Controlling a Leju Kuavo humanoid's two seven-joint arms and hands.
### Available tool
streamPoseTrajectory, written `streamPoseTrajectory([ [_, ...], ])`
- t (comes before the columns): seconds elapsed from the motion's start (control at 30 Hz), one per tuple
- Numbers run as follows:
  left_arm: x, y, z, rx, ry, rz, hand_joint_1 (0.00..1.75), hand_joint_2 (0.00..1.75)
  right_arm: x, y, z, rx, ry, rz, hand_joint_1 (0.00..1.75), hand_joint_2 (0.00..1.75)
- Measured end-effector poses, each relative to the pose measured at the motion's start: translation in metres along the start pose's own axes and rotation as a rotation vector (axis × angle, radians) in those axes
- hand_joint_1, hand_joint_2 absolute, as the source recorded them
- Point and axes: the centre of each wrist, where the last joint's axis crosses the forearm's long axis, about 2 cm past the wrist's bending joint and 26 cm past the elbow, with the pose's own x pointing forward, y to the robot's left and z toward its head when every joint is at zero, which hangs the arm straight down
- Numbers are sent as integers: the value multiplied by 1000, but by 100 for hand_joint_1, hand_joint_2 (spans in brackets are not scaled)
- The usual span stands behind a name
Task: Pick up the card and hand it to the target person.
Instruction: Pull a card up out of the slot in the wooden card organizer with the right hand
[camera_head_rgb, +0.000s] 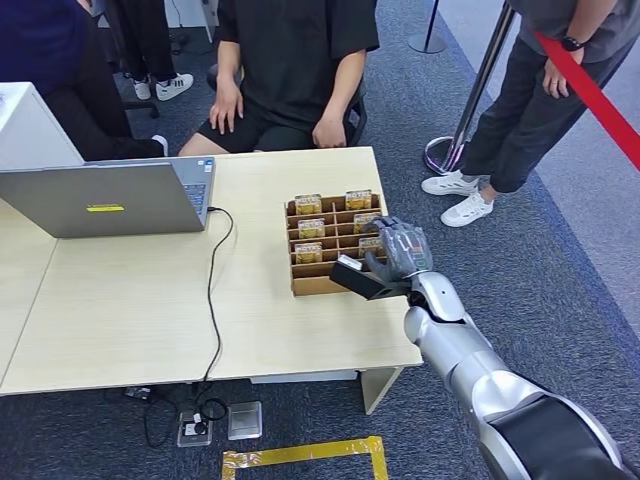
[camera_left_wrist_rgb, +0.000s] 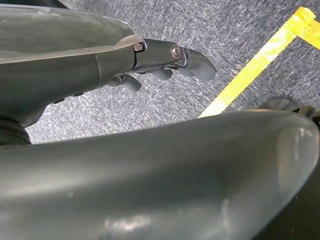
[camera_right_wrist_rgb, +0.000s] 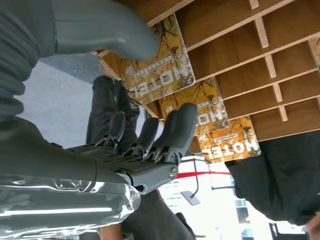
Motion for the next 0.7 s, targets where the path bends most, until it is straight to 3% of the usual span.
streamPoseTrajectory([
  [0.33,-1,1,0,11,-10,0,0,0,4,-4,-7,0,-9,9,137,175],
  [0.7,-1,1,0,36,-24,-10,0,0,3,-3,-6,4,-8,12,146,175],
])
